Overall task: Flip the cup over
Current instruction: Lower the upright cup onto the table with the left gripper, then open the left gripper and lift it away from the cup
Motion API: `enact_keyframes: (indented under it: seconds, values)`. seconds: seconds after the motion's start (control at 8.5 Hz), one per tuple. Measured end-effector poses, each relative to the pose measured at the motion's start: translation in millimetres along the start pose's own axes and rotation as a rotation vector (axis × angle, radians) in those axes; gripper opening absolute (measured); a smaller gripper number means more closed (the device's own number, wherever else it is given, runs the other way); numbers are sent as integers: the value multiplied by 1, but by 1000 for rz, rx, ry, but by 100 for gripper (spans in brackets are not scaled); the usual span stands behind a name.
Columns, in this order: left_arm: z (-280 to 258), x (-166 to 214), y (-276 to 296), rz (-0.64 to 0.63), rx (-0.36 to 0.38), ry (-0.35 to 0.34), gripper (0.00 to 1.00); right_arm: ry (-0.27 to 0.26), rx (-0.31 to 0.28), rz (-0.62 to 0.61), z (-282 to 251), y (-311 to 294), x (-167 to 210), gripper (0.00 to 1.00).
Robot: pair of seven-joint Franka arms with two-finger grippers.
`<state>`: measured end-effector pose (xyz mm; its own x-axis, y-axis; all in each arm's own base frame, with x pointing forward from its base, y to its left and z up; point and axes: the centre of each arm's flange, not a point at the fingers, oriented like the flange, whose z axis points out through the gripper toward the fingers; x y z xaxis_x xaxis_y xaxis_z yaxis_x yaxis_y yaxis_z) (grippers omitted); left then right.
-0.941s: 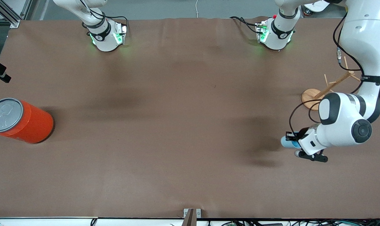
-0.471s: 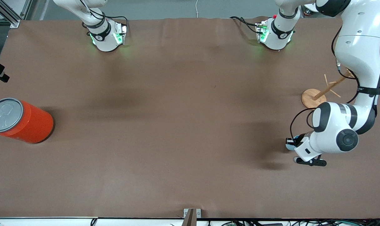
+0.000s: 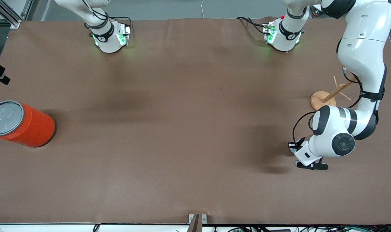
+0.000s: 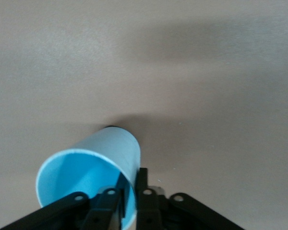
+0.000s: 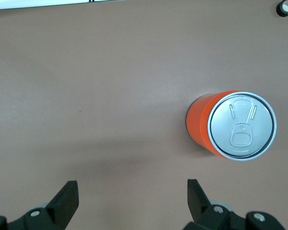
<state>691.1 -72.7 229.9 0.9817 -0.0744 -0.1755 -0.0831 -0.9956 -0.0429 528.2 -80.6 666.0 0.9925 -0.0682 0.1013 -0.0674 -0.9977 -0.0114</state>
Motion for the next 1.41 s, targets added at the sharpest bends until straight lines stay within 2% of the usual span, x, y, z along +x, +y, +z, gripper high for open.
enact_keyframes:
  seconds: [0.24, 0.35, 0.47, 0.59, 0.94, 1.06, 1.29, 1.41]
  values:
    - [-1, 3, -5, -11, 20, 11, 56, -8, 1, -25, 1, -13, 0, 100]
    - [-19, 6, -7, -15, 21, 42, 74, -10, 1, -38, 1, -21, 0, 100]
    - [-51, 6, -4, -12, 22, 87, 89, -10, 1, -42, 1, -23, 0, 100]
    - [-91, -2, 4, -4, 24, 113, 100, -11, 0, -43, 1, -22, 0, 100]
    - [-235, -61, 22, -21, 12, 180, 100, -10, 0, -45, 0, -23, 0, 100]
    - [-268, -80, 19, -35, 4, 204, 100, -10, 0, -45, 0, -23, 0, 100]
    - [-322, -117, -14, -134, -117, 219, 100, -10, 0, -47, 0, -24, 0, 100]
    - [-345, -136, -42, -178, -137, 233, 100, -9, 0, -47, 0, -24, 0, 100]
